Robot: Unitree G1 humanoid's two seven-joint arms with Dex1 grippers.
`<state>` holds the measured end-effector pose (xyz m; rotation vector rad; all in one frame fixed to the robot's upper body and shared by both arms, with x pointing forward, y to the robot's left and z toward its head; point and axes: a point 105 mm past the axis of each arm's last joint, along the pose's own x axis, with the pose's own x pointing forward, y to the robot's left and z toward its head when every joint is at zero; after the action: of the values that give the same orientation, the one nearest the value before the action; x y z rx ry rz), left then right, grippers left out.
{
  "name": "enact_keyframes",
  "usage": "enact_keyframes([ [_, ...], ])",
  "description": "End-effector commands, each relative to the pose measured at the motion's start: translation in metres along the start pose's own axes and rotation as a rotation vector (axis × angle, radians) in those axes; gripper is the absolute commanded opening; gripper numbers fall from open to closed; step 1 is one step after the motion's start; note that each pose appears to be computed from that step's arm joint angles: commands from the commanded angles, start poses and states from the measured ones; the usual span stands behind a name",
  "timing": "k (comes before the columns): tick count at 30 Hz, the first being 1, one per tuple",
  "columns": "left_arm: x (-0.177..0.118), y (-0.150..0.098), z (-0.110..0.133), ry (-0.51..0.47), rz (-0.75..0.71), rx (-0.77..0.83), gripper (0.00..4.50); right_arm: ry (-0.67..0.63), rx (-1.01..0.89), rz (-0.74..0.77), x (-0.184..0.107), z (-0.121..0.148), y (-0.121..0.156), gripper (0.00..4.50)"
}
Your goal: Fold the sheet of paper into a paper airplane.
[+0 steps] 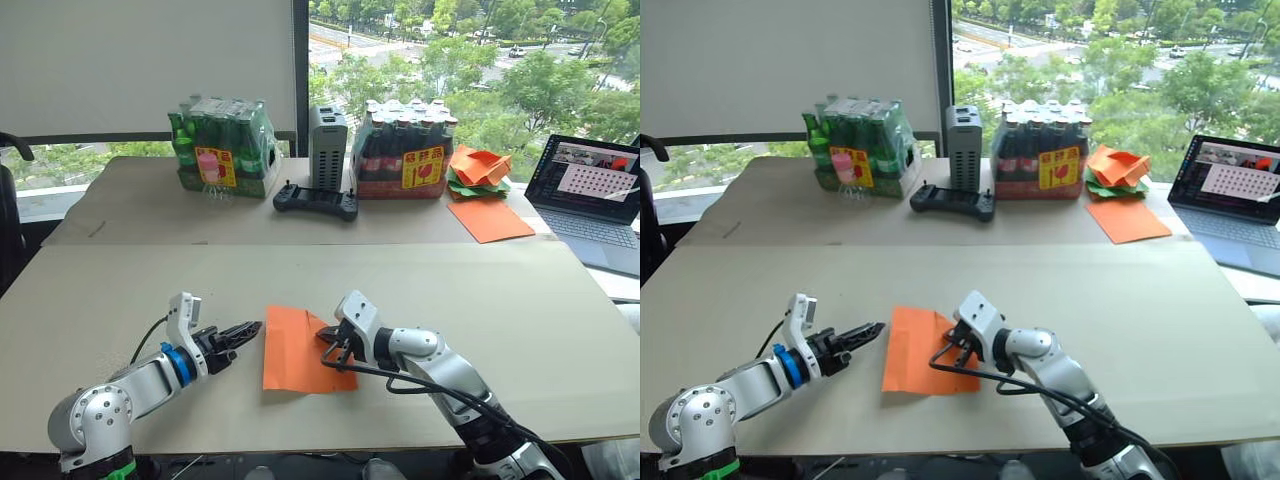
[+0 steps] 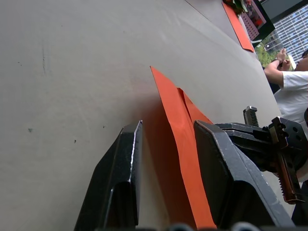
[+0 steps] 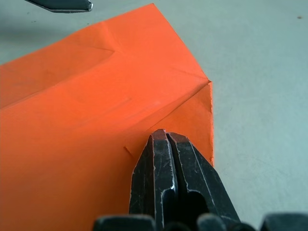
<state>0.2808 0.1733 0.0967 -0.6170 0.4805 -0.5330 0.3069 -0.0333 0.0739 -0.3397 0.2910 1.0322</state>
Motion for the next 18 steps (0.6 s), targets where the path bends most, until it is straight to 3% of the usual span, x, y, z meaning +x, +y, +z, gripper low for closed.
enact_keyframes([
  [1,0.005,-0.001,0.006,-0.025,-0.002,0.008,1.80,0.090,0.031,0.030,0.004,-0.025,0.008,0.00],
  [18,0.029,-0.004,0.003,0.003,-0.031,-0.008,1.80,0.090,0.039,0.005,0.001,-0.026,0.007,0.00],
])
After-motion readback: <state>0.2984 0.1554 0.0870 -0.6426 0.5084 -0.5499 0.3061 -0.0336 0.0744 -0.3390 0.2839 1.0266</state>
